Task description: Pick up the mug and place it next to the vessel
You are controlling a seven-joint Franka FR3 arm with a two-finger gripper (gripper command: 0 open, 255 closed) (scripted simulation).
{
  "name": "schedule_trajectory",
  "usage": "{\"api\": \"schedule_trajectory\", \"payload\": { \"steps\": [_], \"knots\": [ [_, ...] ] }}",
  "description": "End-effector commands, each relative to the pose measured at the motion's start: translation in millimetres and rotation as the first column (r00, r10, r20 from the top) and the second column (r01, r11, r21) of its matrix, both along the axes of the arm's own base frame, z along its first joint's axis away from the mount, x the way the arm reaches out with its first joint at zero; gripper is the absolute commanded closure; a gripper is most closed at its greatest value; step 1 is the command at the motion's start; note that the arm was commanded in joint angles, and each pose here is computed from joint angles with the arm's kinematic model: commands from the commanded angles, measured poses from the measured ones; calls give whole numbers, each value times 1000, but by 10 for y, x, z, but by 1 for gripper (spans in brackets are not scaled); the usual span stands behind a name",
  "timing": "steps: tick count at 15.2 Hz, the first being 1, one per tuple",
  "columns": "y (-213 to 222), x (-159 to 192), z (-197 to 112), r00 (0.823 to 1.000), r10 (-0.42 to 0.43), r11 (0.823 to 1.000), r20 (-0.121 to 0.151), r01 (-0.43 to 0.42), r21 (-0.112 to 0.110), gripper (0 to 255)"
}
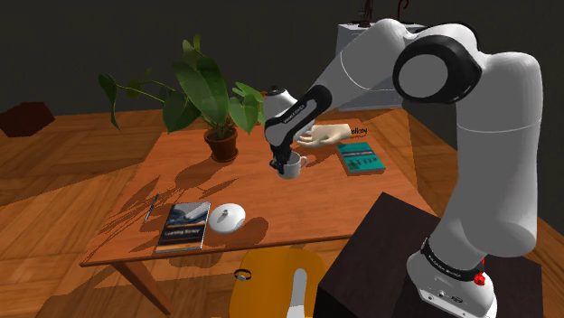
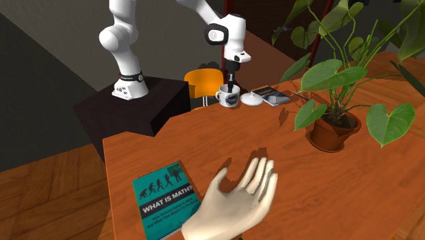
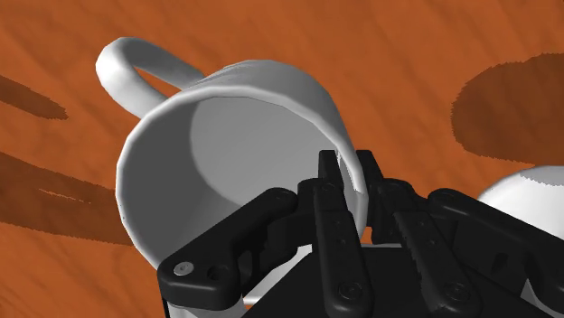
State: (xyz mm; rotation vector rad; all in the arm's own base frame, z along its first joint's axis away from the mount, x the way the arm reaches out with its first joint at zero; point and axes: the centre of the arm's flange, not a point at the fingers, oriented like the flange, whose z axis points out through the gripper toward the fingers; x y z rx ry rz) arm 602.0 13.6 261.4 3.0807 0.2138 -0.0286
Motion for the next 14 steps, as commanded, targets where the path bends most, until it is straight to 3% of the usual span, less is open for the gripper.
{"api": "schedule_trajectory", "payload": {
  "steps": [1,14],
  "knots": [
    [65,11,-82,1000,-1,1000,0,1,0,255],
    [65,11,-769,1000,-1,1000,0,1,0,255]
  ]
}}
